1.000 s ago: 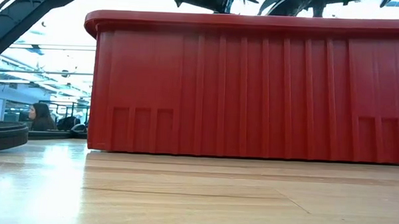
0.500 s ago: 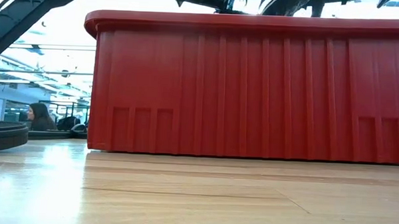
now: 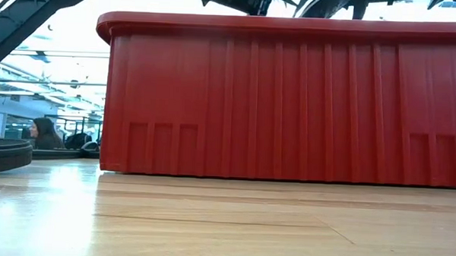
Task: Pick and place slides into bin
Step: Put the flip flop into the bin
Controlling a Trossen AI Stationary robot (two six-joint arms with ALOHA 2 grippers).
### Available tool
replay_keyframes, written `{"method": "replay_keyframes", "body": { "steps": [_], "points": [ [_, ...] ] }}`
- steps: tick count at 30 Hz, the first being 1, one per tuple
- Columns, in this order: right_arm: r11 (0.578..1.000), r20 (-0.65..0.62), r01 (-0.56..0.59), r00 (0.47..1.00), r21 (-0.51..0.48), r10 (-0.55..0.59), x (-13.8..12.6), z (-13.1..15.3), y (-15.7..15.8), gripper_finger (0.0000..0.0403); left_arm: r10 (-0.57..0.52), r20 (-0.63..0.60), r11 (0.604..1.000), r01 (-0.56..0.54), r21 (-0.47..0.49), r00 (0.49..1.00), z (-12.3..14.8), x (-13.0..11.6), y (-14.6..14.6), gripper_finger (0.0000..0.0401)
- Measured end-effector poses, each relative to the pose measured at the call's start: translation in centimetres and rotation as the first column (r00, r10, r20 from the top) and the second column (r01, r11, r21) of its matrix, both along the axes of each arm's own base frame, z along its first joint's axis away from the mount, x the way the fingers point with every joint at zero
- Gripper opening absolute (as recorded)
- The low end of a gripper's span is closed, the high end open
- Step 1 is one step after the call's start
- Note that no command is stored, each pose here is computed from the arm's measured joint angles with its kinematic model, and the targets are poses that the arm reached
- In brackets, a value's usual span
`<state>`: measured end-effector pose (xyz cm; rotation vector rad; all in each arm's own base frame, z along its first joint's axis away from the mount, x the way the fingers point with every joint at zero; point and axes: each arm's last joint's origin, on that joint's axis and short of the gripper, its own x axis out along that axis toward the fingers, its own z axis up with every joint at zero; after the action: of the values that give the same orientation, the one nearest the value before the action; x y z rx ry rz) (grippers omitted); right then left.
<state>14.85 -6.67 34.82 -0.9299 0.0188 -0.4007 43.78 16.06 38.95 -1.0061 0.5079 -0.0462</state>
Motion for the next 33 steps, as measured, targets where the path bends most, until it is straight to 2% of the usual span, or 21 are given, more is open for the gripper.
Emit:
{"method": "replay_keyframes", "body": {
  "steps": [21, 26, 33],
  "points": [
    [1.000, 0.025, -0.003, 1.000, 0.013, 0.002, -0.1, 0.2, 0.0, 0.0000, 0.044, 0.125, 0.999, -0.047, 0.020, 0.991, 1.3, 0.5, 0.5, 0.0168],
    [1.000, 0.034, -0.005, 0.999, 0.008, 0.005, -0.1, 0.3, 0.0, 0.0000, 0.041, 0.135, 0.999, -0.043, 0.018, 0.990, 1.4, 0.6, 0.2, 0.0186],
    [1.000, 0.033, -0.004, 0.999, 0.012, 0.004, -0.1, 0.3, 0.0, 0.0000, 0.010, 0.273, 0.998, -0.025, 0.052, 0.962, 2.7, 1.2, -0.5, 0.0223]
  ]
}}
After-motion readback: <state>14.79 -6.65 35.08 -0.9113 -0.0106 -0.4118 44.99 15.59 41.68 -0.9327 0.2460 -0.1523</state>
